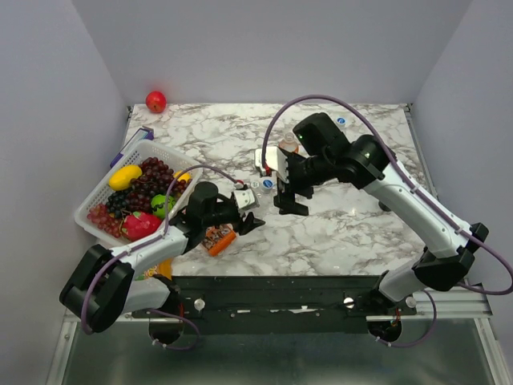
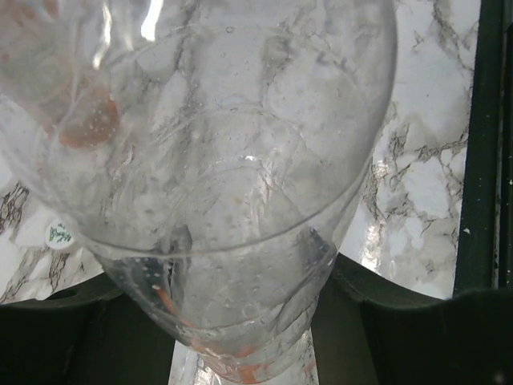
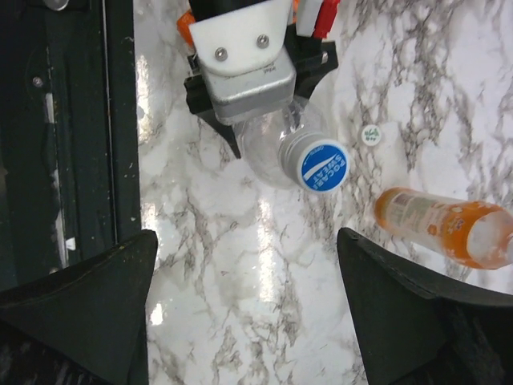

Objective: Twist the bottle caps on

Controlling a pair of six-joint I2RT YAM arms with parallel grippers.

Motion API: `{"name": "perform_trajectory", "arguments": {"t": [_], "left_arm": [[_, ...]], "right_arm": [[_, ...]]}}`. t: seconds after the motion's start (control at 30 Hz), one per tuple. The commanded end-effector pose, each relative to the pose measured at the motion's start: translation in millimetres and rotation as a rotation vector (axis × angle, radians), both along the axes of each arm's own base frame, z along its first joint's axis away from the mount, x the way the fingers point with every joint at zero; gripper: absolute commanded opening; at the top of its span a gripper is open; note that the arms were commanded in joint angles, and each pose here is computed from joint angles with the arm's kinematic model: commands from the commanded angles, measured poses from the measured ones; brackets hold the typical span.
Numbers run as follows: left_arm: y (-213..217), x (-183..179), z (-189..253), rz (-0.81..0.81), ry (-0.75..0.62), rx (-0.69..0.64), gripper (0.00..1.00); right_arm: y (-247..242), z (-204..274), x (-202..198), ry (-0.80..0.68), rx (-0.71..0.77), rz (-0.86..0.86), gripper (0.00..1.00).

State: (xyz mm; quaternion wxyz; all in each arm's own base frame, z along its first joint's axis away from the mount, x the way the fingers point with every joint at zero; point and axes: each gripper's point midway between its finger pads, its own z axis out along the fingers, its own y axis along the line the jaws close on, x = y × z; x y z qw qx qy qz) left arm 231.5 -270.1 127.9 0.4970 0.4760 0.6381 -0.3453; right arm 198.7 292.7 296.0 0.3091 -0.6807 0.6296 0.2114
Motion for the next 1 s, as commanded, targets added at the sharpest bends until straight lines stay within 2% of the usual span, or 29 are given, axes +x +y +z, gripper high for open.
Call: {"name": "perform_trajectory", "arguments": {"t": [0.0,0.23,0.37,0.53,0.97], "left_arm": [[-11.0,-10.7,14.6,-0.102,0.021,-0.033,0.0],[-14.0,-12.9,21.2,-0.132,0.029,-0.034,0.0],[-14.8,-12.2,28.9,-0.125,0.045,-0.054,0.0],[-11.7,-4.5,40.1,-0.078,0.086,-0.108,0.0],[5.1,19.8,53.3,0.027,0.083,-0.155,0.0]], "right_arm": [[35.2,14.4,24.2,-0.117,0.133,0.063,1.0],[54.1,25.3,30.7,-0.183,0.213,0.126,1.0],[45.5,9.9,15.2,-0.139,0.157,0.206,1.0],[32.0,-7.3,7.1,-0.114,0.097,0.22,1.0],[10.6,-28.7,6.6,-0.075,0.006,0.126,1.0]]}}
